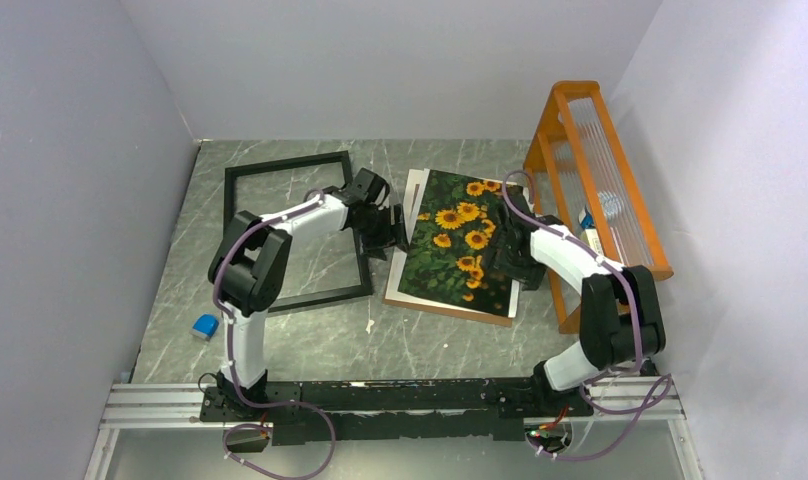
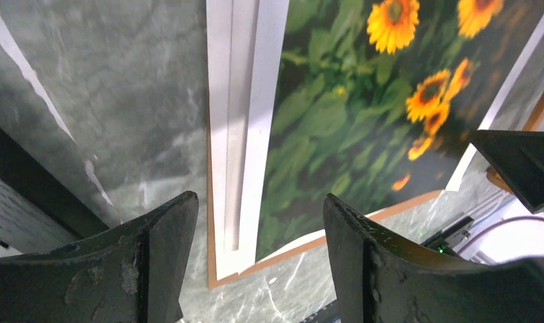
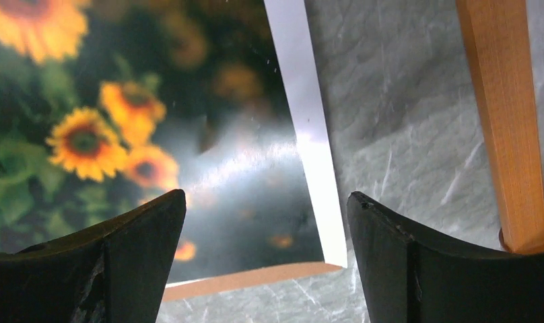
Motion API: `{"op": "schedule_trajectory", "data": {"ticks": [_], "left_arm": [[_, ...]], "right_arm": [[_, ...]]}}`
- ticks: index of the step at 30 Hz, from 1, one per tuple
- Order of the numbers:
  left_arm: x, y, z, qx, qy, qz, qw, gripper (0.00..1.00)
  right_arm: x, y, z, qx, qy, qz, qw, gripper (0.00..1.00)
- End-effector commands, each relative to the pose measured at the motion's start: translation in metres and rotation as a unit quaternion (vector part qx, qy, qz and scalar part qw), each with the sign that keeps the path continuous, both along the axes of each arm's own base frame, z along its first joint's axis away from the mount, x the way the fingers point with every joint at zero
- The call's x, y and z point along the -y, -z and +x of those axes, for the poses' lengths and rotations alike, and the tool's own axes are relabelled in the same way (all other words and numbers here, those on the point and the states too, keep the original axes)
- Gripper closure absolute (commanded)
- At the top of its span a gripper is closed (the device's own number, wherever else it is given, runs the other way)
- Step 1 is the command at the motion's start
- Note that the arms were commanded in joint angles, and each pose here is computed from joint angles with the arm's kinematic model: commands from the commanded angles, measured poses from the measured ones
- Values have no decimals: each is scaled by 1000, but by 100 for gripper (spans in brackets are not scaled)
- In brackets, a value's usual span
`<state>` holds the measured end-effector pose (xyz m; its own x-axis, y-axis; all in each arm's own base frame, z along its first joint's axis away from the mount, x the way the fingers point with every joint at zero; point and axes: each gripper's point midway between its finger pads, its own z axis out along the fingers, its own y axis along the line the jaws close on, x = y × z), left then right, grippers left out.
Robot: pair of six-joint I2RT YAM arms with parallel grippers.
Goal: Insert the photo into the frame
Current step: Move the photo frame item to the center of the board.
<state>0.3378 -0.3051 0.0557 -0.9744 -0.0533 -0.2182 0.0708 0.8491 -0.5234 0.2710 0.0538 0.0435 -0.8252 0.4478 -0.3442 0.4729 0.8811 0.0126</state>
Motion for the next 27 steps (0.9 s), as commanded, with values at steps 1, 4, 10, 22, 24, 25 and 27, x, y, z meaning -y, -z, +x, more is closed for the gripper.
{"op": "schedule_trajectory", "data": {"ticks": [1,4,10,22,24,25,27], "left_arm": [[4,-4,28,27,-11,16,999,27],[8,-7,47,40,-14,14,999,29],[5,-8,93,74,-36,15,997,34],[-11,-4,168,89,-55,-50,993,33],[-11,-10,186,109,-55,-68,990,33],[-10,-15,196,123,-53,-78,988,33],[-8,-20,215,151,-52,-90,983,32]], "right_arm": [[0,-7,39,40,-9,13,999,6],[-2,-9,55,48,-14,15,999,7],[2,-6,81,57,-11,12,998,7],[4,-13,146,79,-1,20,997,10],[-1,-17,149,80,-3,31,996,11],[-2,-18,150,81,-2,36,996,12],[-5,-19,146,76,-2,45,996,12]]}}
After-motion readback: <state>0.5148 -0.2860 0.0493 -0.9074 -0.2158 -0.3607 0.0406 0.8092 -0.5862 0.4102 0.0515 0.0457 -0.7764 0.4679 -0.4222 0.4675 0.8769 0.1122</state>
